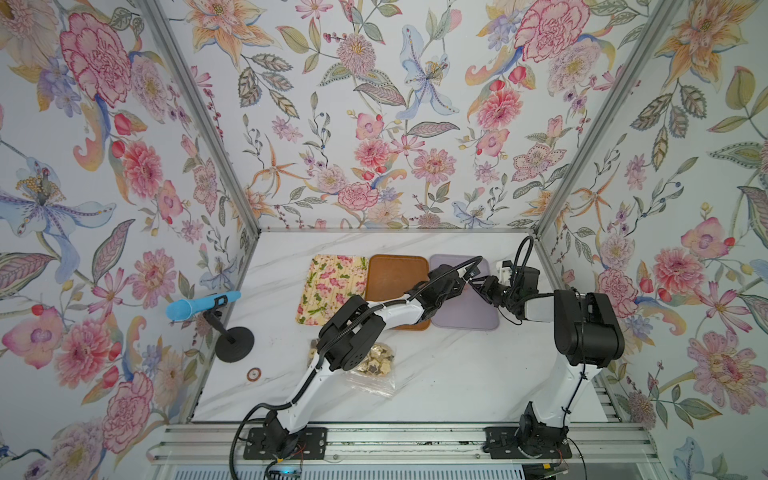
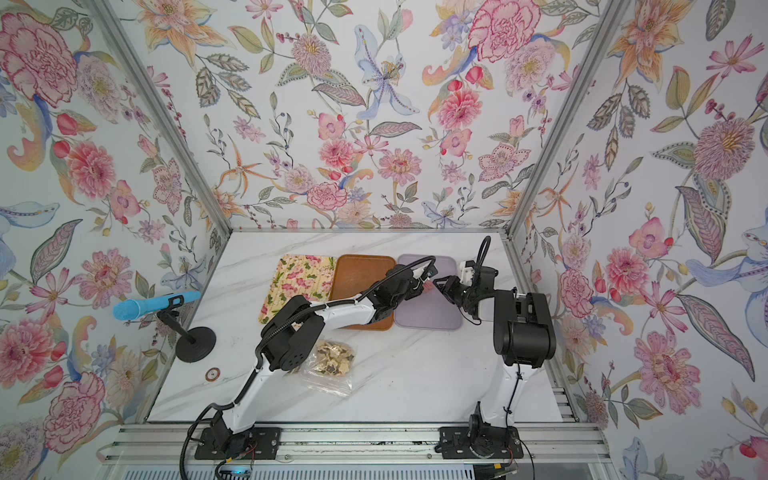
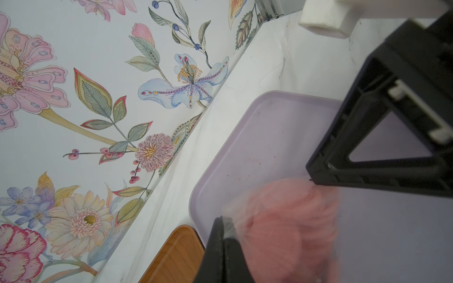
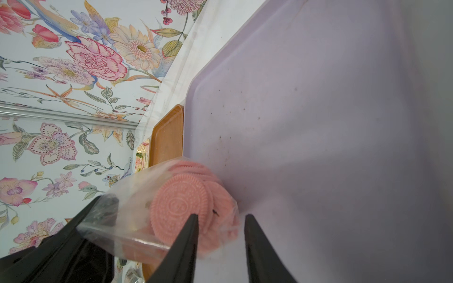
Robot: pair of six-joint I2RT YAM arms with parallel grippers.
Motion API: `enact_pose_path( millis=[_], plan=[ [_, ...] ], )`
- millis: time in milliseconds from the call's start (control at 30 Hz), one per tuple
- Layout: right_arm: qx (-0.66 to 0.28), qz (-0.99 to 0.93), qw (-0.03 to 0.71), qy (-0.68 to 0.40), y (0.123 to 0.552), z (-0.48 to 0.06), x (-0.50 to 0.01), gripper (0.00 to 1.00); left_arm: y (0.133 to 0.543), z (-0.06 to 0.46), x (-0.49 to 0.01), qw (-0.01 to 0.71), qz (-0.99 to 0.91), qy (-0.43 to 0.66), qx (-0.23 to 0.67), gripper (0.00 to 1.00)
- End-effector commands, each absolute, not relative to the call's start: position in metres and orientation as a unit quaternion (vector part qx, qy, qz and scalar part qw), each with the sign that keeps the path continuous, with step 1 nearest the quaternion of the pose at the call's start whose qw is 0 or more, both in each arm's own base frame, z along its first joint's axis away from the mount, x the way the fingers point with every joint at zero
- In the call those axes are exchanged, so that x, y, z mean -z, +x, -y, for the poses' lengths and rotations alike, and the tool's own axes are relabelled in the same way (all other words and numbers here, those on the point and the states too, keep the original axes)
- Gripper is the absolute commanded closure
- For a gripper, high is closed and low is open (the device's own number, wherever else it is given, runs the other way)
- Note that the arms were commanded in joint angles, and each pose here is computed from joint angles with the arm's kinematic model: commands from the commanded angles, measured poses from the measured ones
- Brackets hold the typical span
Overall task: Pour cookies out of the ziploc bag
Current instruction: 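Pour the cookies out of the ziploc bag onto the tray.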
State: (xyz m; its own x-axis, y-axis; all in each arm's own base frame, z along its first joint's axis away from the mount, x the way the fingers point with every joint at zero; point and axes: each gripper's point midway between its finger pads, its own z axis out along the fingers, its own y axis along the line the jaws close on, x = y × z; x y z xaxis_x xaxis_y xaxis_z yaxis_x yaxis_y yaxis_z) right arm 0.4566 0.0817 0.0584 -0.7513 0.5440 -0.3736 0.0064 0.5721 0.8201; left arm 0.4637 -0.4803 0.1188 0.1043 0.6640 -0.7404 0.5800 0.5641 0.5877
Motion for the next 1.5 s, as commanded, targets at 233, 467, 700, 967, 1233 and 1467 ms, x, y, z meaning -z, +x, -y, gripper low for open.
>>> enact_pose_path(
  millis=[233,467,700,967,1233,1467],
  plan=[
    [-0.466,-0.808,0.314,0.177,0.462,-0.091,-0.058,0.69,0.468,0.470,-0.155,0.606,-0.665,0.435,-0.039,1.00],
    [-0.471,-0.807,0.307,0.182,0.463,-0.094,-0.056,0.79,0.469,0.470,-0.157,0.608,-0.666,0.432,-0.039,1.00],
    [-0.472,-0.806,0.306,0.184,0.463,-0.094,-0.056,1.00,0.470,0.469,-0.158,0.609,-0.666,0.430,-0.039,1.00],
    [-0.470,-0.805,0.312,0.186,0.461,-0.089,-0.060,1.00,0.470,0.469,-0.160,0.610,-0.667,0.426,-0.038,1.00],
    [-0.469,-0.798,0.333,0.179,0.465,-0.078,-0.079,1.00,0.468,0.474,-0.171,0.618,-0.663,0.423,-0.020,1.00],
    [-0.473,-0.793,0.342,0.174,0.467,-0.071,-0.093,1.00,0.473,0.488,-0.178,0.624,-0.659,0.420,-0.006,1.00]
  ],
)
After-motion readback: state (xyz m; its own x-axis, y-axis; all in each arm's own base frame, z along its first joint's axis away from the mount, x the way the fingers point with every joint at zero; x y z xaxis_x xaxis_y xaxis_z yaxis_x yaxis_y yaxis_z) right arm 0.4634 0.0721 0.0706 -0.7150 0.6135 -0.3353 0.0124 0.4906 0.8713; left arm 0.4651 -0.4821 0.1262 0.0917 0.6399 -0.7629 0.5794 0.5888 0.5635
